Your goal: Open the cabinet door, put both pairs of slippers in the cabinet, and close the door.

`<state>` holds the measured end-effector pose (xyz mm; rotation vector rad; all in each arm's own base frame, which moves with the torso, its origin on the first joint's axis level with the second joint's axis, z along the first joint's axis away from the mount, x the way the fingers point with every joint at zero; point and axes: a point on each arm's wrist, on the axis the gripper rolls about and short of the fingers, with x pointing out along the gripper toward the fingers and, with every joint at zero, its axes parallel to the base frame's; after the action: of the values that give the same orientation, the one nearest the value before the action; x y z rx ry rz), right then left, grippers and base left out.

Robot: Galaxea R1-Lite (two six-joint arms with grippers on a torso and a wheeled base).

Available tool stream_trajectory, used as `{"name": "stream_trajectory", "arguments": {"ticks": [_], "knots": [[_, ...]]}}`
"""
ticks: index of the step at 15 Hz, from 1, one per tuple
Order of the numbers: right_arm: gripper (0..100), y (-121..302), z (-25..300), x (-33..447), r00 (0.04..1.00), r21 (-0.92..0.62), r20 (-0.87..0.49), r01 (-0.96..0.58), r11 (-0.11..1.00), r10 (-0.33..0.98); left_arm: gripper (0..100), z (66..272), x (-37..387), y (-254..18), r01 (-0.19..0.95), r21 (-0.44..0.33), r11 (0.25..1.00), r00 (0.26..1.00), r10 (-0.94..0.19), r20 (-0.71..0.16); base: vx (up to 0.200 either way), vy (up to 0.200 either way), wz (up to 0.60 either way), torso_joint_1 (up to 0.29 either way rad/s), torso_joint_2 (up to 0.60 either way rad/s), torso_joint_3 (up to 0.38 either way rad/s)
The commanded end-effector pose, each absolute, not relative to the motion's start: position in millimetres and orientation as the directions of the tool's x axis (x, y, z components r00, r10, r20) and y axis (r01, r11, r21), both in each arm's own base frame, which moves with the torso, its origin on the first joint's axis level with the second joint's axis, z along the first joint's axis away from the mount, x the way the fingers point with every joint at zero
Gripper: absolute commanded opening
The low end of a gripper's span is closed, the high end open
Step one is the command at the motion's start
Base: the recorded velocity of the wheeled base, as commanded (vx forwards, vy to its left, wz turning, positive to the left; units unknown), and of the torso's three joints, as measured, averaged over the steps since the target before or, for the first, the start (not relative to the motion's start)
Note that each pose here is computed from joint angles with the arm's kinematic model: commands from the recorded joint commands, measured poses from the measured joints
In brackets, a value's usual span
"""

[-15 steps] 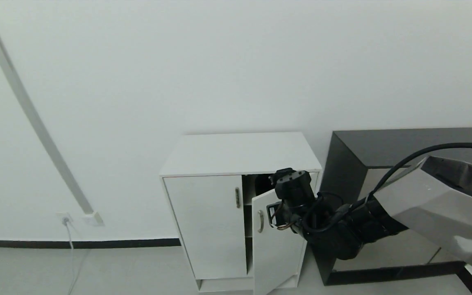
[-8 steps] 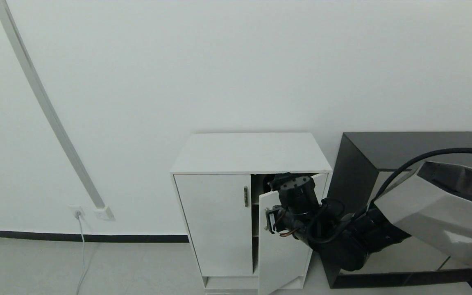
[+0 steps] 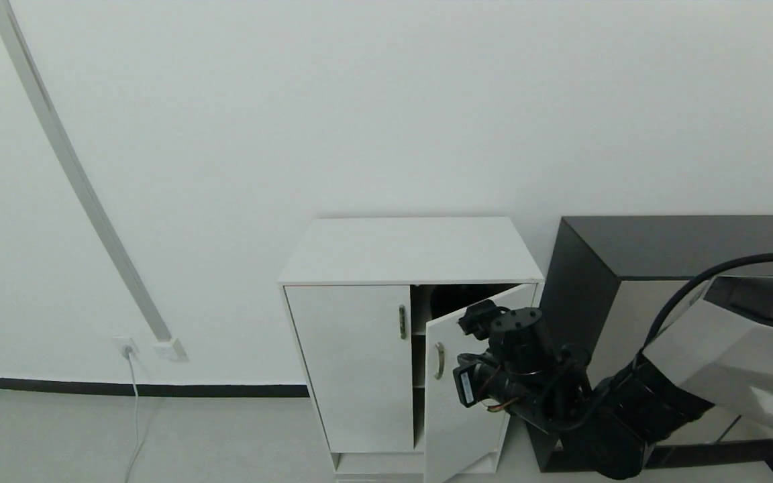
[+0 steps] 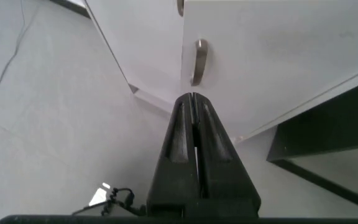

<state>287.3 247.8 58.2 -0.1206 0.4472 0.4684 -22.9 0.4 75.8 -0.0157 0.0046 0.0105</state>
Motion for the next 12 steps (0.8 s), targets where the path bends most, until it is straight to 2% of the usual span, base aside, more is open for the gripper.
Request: {"name": "stream_trajectory", "arguments": {"ticks": [1,5,12], "knots": [[0,244,58,282,0.793,-0.020,-0.454,-0.465,0.885,0.406,0,76,-23,0,-0.011,-0.017,1.000,1.000,0.011,-0.006,0.200,0.000,0.00,-0.002,0.00,0.002],[0,240,48,273,0.771,-0.045,-0.499,-0.480,0.876,0.397,0,76,-23,0,-0.011,-0.015,1.000,1.000,0.011,-0.006,0.200,0.000,0.00,0.002,0.00,0.001],[0,247,30,286,0.766,-0.060,-0.515,-0.480,0.875,0.384,0,76,-23,0,-0.011,-0.017,1.000,1.000,0.011,-0.006,0.000,0.000,0.00,0.000,0.00,0.000]]}}
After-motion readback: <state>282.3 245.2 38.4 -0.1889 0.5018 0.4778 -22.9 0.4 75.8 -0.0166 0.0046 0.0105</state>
